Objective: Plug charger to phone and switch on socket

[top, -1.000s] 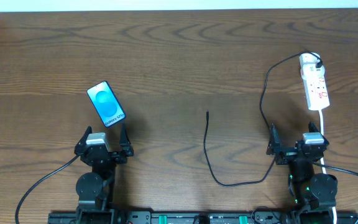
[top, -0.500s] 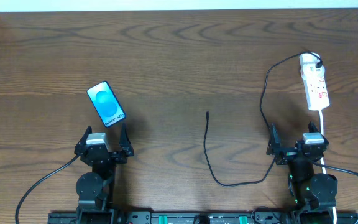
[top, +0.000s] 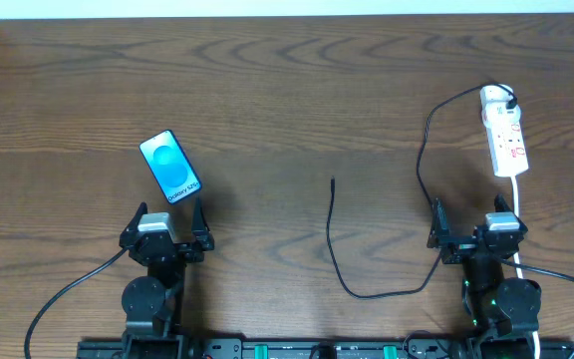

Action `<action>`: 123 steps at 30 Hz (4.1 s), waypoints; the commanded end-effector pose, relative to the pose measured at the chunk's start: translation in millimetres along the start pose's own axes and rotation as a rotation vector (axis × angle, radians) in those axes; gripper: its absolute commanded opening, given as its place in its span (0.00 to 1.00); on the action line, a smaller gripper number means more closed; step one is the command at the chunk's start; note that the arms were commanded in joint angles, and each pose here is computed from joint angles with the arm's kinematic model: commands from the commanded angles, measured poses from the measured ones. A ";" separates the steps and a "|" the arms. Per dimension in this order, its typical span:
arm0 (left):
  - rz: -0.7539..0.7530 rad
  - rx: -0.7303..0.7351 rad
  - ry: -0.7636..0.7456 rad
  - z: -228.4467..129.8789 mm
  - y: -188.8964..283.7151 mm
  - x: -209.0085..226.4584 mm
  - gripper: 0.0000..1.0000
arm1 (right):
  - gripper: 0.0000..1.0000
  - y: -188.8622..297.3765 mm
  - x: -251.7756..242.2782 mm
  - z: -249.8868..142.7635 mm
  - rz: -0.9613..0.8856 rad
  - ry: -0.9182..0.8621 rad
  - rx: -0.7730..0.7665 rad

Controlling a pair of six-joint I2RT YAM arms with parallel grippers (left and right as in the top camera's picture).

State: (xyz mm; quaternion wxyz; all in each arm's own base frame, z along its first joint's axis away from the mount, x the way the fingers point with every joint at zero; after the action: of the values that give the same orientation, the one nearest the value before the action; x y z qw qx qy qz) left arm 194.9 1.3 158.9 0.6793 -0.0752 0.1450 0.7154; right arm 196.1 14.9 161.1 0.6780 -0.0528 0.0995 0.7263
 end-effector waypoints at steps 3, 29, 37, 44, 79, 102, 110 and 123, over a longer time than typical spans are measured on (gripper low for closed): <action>0.019 0.049 -0.009 -14.1 -1.1 5.3 0.93 | 0.99 0.2 -0.2 -0.4 -0.006 -0.013 0.001; -0.001 0.053 -0.008 -14.5 -1.1 2.8 0.93 | 0.99 0.2 -0.2 -0.4 -0.006 -0.013 0.001; -0.016 0.047 -0.007 -9.8 0.1 -0.2 0.93 | 0.99 0.2 -0.2 -0.4 -0.006 -0.013 0.001; -0.017 0.049 -0.007 5.6 2.8 -5.3 0.93 | 0.99 0.2 -0.2 -0.4 -0.006 -0.013 0.001; 0.181 0.569 0.044 96.4 -62.5 -40.0 0.93 | 0.99 0.2 -0.2 -0.4 -0.006 -0.013 0.001; 0.263 0.779 0.034 108.1 -71.3 -44.6 0.93 | 0.99 0.2 -0.2 -0.4 -0.006 -0.013 0.001; 0.267 0.780 0.042 108.0 -71.8 -44.5 0.98 | 0.99 0.2 -0.2 -0.4 -0.006 -0.013 0.001; 0.476 0.944 0.175 116.0 -116.2 -39.4 0.98 | 0.99 0.2 -0.2 -0.4 -0.006 -0.013 0.001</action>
State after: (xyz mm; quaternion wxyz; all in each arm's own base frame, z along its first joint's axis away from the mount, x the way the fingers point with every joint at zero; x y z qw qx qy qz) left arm 307.5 -6.1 268.0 0.4864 0.2328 0.5015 0.6765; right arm 196.1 14.4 161.2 0.6794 -0.0522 0.0986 0.7252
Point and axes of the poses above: each gripper's point midway between its finger pads, its own y axis back along the fingers, its own x axis along the line the jaws close on, z = x × y, the point moved 5 cm from there along y, back along the fingers, and after that the axes turned 13 degrees about y, right-handed, at the moved point
